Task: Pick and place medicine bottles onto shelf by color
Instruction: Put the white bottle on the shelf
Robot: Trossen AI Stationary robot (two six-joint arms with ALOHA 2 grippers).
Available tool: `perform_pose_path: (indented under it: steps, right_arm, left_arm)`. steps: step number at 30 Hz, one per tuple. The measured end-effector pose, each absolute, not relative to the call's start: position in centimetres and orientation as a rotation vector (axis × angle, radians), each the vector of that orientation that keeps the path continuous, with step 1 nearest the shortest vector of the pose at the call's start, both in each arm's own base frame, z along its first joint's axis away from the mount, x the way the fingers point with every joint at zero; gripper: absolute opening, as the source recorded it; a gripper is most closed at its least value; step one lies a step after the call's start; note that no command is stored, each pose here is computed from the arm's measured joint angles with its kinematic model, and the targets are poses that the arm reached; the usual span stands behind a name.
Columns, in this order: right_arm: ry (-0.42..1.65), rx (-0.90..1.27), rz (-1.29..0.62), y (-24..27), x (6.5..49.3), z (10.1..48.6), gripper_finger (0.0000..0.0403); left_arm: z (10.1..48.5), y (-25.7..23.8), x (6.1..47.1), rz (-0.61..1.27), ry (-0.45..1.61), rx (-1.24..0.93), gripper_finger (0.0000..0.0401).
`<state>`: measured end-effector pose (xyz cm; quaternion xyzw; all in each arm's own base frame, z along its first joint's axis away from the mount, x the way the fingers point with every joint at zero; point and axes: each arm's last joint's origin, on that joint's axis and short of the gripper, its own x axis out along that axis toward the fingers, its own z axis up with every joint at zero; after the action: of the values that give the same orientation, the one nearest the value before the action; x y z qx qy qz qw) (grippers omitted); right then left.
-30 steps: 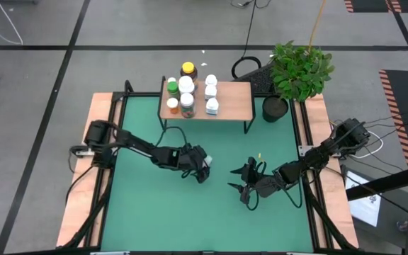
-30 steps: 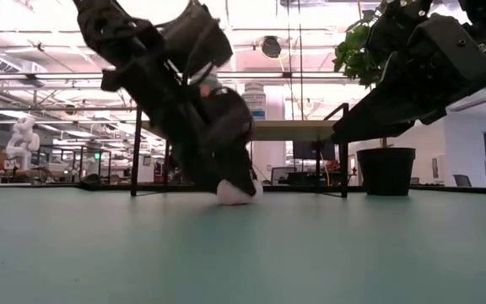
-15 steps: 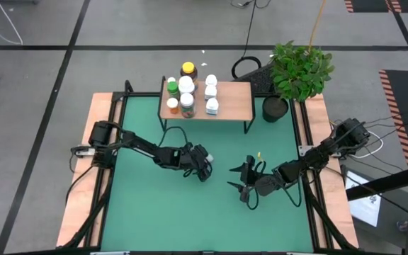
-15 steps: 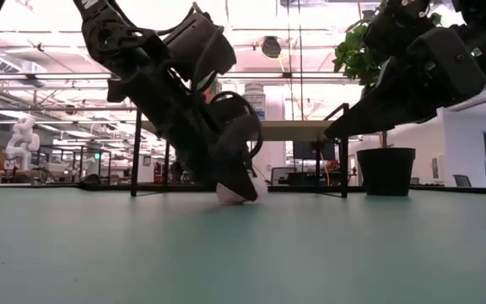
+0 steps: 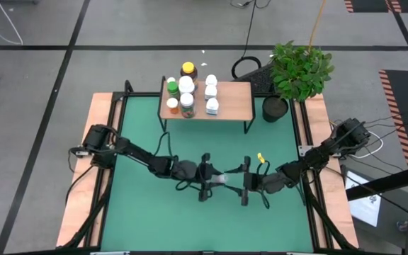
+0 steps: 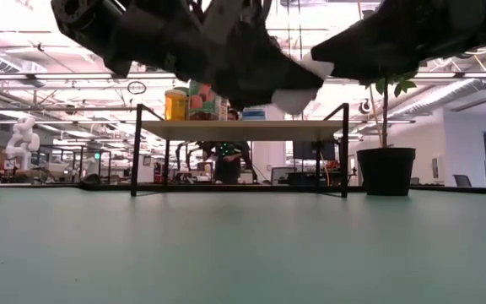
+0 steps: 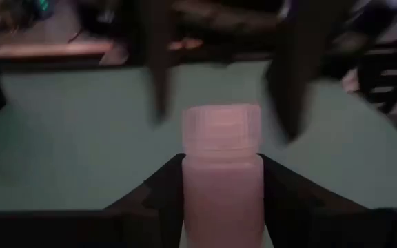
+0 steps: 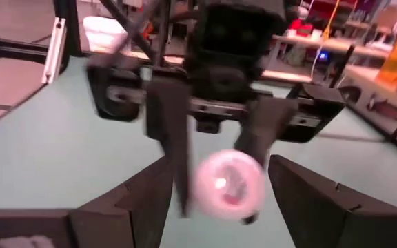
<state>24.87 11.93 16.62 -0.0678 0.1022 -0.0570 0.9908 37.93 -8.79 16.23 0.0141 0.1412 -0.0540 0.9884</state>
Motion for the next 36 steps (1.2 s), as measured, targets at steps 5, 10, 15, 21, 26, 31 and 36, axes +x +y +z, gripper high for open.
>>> perform_pose_path:
  steps: [5, 10, 15, 21, 26, 31, 36]
  right_arm:
    - [0.185, -0.167, -0.102, 12.2, 24.8, 16.8, 0.0235]
    - [0.184, -0.147, -0.102, 12.2, 24.8, 16.8, 0.0235]
    - [0.179, -0.135, -0.029, 12.4, 24.8, 16.9, 0.0225]
    - [0.166, -0.144, -0.018, 12.4, 24.9, 17.0, 0.0155]
    - [0.173, -0.119, -0.017, 12.0, 25.1, 16.9, 0.0125]
    - [0.172, -0.052, 0.025, 10.9, 25.8, 18.0, 0.0125]
    - [0.399, -0.105, -0.043, 8.9, 26.7, 20.4, 0.0130]
  left_arm:
    - [16.5, -9.0, 38.0, -0.151, 0.274, 0.035, 0.0140]
    - [16.9, -9.2, 38.0, -0.156, 0.221, 0.049, 0.0155]
    - [16.9, -9.2, 38.0, -0.161, 0.218, 0.060, 0.0153]
    - [16.8, -9.2, 38.0, -0.154, 0.234, 0.039, 0.0153]
    - [16.6, -9.0, 38.0, -0.126, 0.262, -0.019, 0.0208]
    - [15.9, -8.8, 37.4, -0.098, 0.397, -0.067, 0.0283]
    - [13.9, -7.9, 35.0, 0.003, 0.780, -0.101, 0.0341]
